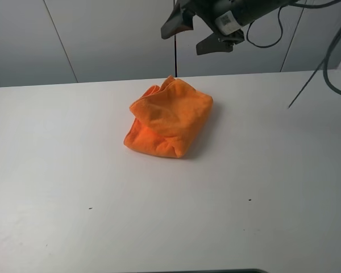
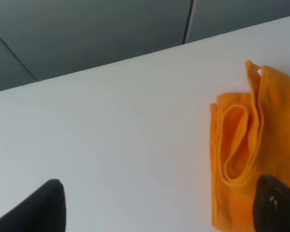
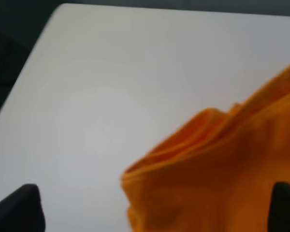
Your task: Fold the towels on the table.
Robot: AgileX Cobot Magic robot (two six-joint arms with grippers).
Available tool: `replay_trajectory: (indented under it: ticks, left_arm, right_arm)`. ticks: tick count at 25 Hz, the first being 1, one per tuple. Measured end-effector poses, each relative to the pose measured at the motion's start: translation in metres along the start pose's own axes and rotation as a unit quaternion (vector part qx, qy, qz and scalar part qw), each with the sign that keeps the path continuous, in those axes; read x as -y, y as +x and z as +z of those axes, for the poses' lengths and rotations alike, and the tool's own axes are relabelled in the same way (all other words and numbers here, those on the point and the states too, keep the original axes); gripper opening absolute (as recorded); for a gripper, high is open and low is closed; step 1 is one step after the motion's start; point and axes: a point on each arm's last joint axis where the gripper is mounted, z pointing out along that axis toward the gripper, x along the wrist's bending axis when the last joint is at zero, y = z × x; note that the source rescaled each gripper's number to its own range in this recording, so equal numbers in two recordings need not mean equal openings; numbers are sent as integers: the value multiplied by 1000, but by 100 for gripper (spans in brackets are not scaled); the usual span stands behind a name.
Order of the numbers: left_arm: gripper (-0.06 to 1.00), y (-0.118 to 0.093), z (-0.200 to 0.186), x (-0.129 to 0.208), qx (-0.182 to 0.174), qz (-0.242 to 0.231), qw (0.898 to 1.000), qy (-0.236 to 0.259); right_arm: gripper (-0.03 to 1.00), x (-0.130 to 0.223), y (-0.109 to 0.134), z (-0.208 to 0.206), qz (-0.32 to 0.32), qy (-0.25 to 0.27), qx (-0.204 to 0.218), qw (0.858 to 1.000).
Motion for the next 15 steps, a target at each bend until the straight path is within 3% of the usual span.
replay_trajectory:
  ticks: [4,7,11,15]
  left_arm:
    - [100,25,-11,5,33,-32,999,17]
    - [100,40,-24,13,39,-48,998,10]
    - [100,44,-53,37,30,-54,998,-15]
    - [100,31,-86,71,58,-56,995,-66]
  right_arm:
    - [100,-7,-38,-56,36,-19,107,993]
    - [100,0,-45,-102,43,-42,166,984]
    - [100,29,-24,-157,28,-75,218,973]
    - [100,65,13,-204,-4,-127,239,963]
